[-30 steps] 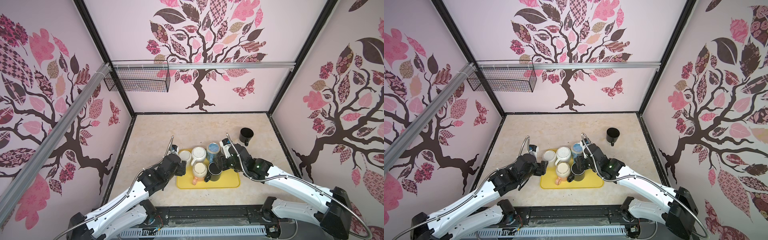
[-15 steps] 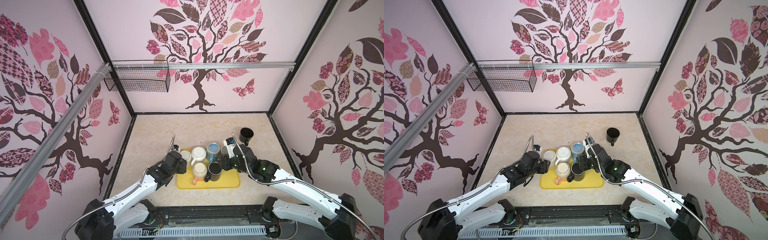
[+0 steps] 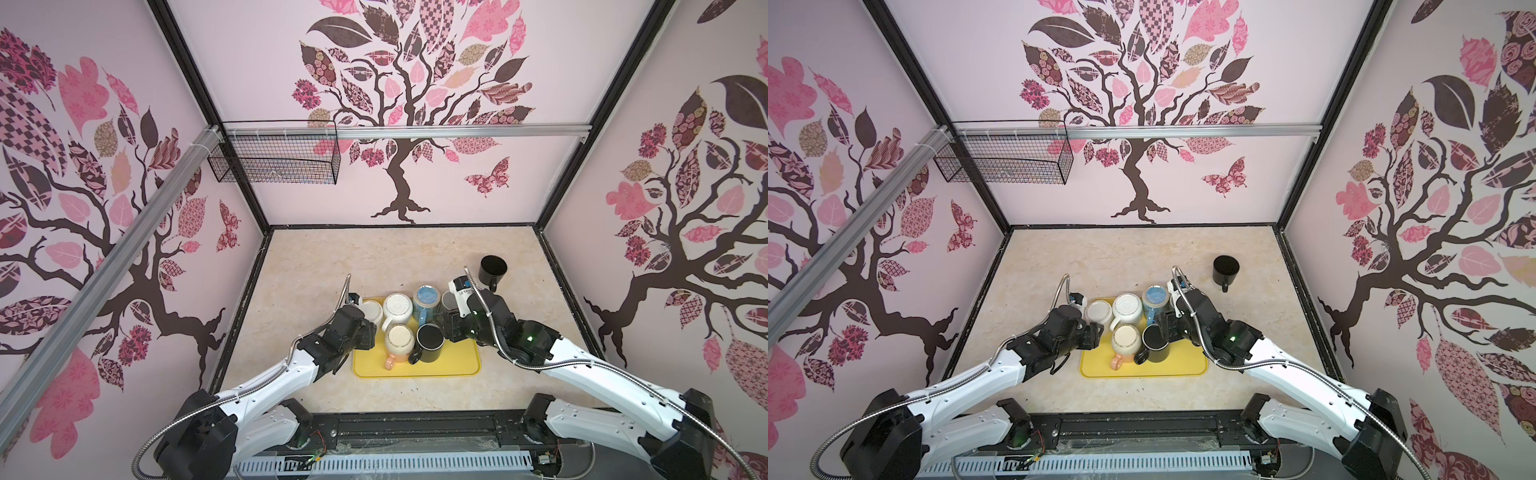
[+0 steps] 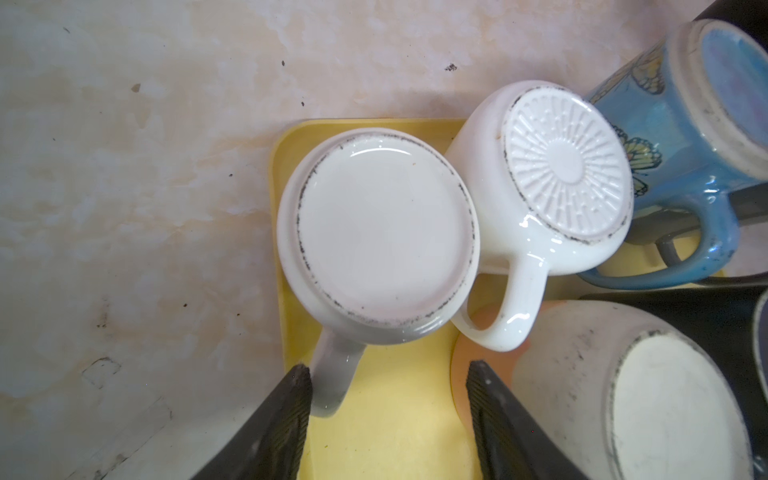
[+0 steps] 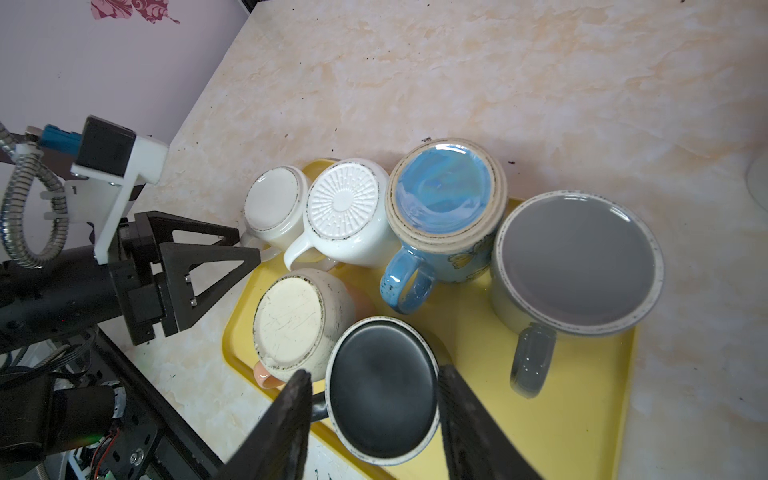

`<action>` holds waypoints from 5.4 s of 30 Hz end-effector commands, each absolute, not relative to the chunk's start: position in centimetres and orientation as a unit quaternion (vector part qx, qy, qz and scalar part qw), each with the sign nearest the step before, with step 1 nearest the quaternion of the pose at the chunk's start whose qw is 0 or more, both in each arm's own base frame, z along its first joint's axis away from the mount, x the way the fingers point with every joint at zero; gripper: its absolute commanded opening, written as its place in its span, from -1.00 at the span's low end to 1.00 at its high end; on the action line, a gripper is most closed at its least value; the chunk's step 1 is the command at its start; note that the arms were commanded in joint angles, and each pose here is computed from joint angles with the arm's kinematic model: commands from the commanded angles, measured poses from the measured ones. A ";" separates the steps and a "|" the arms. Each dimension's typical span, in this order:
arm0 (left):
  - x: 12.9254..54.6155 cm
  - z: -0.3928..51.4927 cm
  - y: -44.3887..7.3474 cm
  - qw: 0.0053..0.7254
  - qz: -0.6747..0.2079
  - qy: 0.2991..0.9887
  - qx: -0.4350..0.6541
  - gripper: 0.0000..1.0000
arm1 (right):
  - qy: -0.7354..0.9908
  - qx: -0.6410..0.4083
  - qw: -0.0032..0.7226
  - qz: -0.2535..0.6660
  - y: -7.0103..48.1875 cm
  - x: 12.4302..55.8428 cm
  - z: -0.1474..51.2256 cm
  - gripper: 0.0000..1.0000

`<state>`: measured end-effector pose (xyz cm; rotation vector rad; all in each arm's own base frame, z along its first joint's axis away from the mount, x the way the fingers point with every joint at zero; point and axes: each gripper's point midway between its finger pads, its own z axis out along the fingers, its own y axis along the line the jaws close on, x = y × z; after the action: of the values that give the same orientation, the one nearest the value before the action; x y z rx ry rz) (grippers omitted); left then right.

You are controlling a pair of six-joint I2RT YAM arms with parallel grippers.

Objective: Turn the mug right side up

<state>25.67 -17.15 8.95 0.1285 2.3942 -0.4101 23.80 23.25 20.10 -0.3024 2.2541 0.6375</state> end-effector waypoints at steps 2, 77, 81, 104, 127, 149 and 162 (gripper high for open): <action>25.2 8.1 -17.4 0.338 -0.175 0.924 0.048 0.13 | 0.877 -0.116 0.391 0.252 22.9 23.7 21.0 0.04; 29.8 7.3 -17.0 0.332 -0.039 0.939 0.083 -0.55 | 0.872 -0.124 0.413 0.233 22.1 23.9 20.2 0.00; 30.1 7.9 -16.7 0.340 -0.031 0.937 0.080 -0.63 | 0.871 -0.126 0.410 0.239 22.3 23.8 20.2 0.00; 28.2 26.1 -15.2 0.516 -0.161 0.841 0.016 -1.00 | 0.766 -0.107 0.451 0.446 27.6 23.7 29.0 -0.01; 20.7 38.7 -21.4 0.488 -0.611 0.623 0.013 -1.00 | 0.561 -0.057 0.363 0.742 30.1 19.8 35.9 0.00; 20.7 38.5 -22.8 0.464 -0.631 0.621 0.033 -1.00 | 0.557 -0.065 0.331 0.759 31.8 20.2 35.9 -0.29; 20.4 37.7 -23.6 0.442 -0.653 0.614 0.039 -1.00 | 0.543 -0.064 0.317 0.775 33.2 21.2 36.5 -0.37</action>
<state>21.46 -24.10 34.69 0.0405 1.6788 -1.5671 21.19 33.12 33.79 -0.1446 1.5268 1.9966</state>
